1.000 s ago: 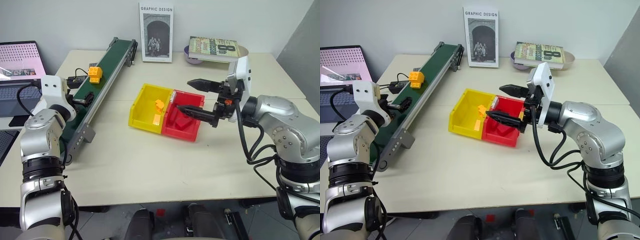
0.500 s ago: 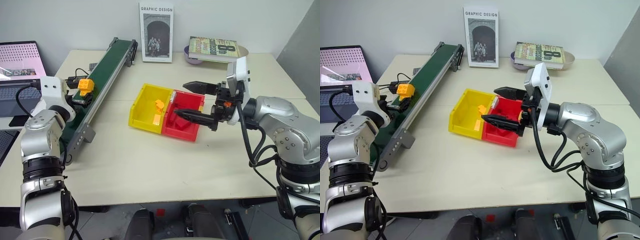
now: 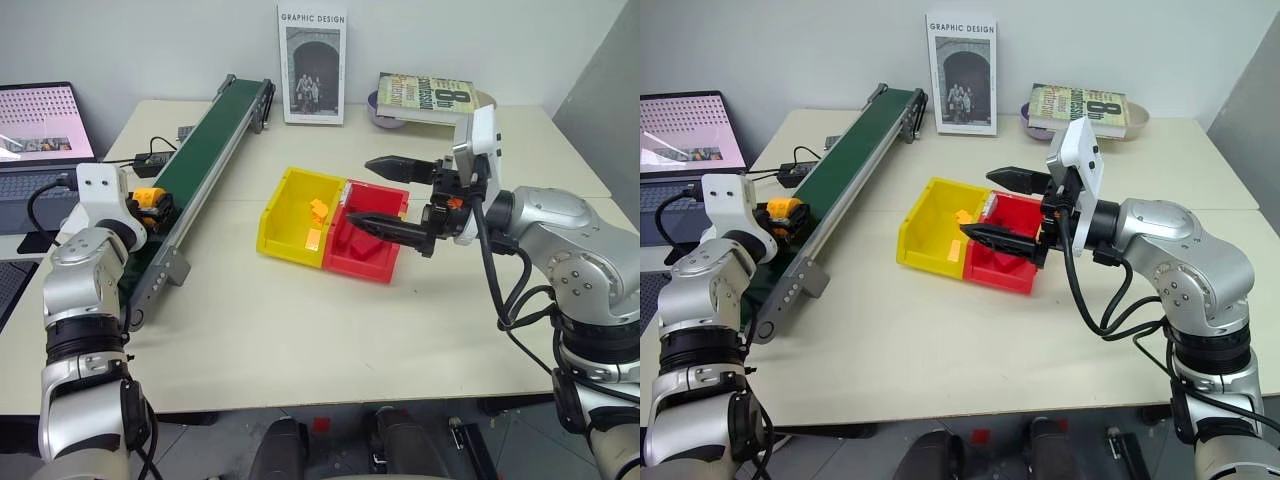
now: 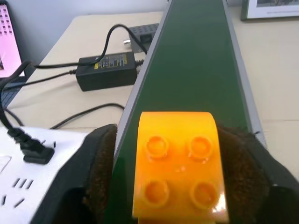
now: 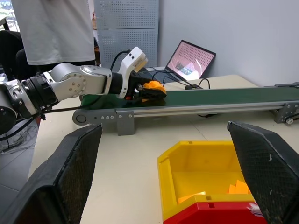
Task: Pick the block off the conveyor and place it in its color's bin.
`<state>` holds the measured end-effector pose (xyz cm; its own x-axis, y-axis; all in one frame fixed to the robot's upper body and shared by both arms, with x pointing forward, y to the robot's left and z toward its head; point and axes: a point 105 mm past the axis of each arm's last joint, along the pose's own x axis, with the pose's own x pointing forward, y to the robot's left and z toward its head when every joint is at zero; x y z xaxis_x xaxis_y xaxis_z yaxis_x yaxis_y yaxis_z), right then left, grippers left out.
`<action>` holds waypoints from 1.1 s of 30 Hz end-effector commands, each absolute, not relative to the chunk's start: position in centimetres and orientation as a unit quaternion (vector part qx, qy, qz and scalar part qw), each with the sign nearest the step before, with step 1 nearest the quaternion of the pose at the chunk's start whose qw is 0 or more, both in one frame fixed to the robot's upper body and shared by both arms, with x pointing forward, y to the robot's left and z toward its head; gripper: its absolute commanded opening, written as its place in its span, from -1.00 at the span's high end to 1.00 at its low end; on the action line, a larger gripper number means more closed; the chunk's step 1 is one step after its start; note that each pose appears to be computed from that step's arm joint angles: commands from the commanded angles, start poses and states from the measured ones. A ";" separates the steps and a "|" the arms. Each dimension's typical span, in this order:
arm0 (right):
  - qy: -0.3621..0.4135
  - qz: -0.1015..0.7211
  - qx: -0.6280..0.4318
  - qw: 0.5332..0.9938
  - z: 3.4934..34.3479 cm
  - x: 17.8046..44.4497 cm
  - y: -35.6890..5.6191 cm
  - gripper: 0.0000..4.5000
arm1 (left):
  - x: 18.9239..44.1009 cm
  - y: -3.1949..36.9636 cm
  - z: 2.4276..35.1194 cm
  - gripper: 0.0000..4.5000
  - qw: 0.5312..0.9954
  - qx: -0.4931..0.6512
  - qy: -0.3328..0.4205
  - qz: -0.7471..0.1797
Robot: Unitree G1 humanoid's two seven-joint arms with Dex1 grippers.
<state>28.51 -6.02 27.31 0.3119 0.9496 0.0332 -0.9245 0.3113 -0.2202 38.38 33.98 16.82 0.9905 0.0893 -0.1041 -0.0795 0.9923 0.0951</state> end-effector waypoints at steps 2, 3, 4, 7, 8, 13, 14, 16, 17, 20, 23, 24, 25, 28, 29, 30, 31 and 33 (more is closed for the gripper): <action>-0.099 0.585 -0.087 0.800 28.5 28.0 -6.0 -1.00 | 37.3 34.2 19.3 -0.01 0.997 0.049 0.021 0.049; -0.099 0.586 -0.086 0.800 28.5 28.0 -6.0 -1.00 | 37.1 34.2 19.4 0.09 0.997 0.050 0.021 0.048; -0.099 0.586 -0.086 0.800 28.5 28.0 -6.0 -1.00 | 36.8 34.0 19.5 0.17 0.997 0.051 0.021 0.047; -0.099 0.587 -0.084 0.799 28.4 28.0 -6.0 -1.00 | 36.0 33.7 19.7 0.31 0.997 0.054 0.023 0.046; -0.100 0.586 -0.083 0.800 28.4 28.0 -5.9 -1.00 | 35.8 33.7 19.9 0.31 0.997 0.053 0.021 0.046; -0.097 0.573 -0.082 0.809 28.0 27.9 -6.0 -1.00 | 36.2 32.3 22.0 0.31 0.998 0.059 0.002 0.027; -0.096 0.568 -0.087 0.813 27.8 27.8 -6.1 -1.00 | 36.7 31.3 22.6 0.31 0.998 0.058 -0.006 0.008; -0.096 0.554 -0.100 0.821 27.4 27.6 -6.1 -1.00 | 37.5 29.0 23.5 0.31 0.997 0.058 -0.012 -0.044; -0.093 0.526 -0.125 0.836 27.0 28.0 -6.4 -1.00 | 38.1 27.0 23.7 0.31 0.994 0.065 -0.010 -0.085; -0.082 0.470 -0.188 0.858 25.7 28.5 -7.3 -1.00 | 39.2 22.7 23.9 0.31 0.981 0.084 -0.006 -0.174; -0.067 0.431 -0.208 0.875 24.6 28.3 -8.2 -1.00 | 40.3 17.6 23.4 0.31 0.958 0.106 -0.002 -0.265; -0.060 0.420 -0.215 0.879 24.2 28.2 -8.5 -1.00 | 40.6 16.0 23.0 0.31 0.949 0.118 0.001 -0.293; -0.054 0.412 -0.219 0.883 23.9 28.0 -8.7 -1.00 | 40.8 14.8 22.6 0.31 0.941 0.129 0.004 -0.314; -0.039 0.397 -0.217 0.891 23.0 27.3 -9.2 -1.00 | 41.7 12.3 21.3 0.31 0.919 0.169 0.013 -0.356; -0.037 0.395 -0.216 0.892 22.9 27.2 -9.2 -1.00 | 41.9 12.0 21.1 0.31 0.916 0.173 0.014 -0.363; -0.037 0.386 -0.214 0.897 22.8 27.1 -9.3 -1.00 | 42.0 11.6 20.7 0.31 0.909 0.184 0.019 -0.374; -0.037 0.380 -0.209 0.900 22.8 27.1 -9.3 -1.00 | 42.2 11.3 20.4 0.31 0.905 0.191 0.022 -0.380; -0.038 0.372 -0.197 0.906 22.8 27.0 -9.3 -1.00 | 42.6 11.1 20.2 0.00 0.901 0.192 0.025 -0.388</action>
<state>27.39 -9.16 21.58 0.6973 0.7041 -0.1342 -0.6962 0.6206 -0.3609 42.32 11.44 18.78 0.7076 -0.6703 -0.2235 0.7054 0.6521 0.2778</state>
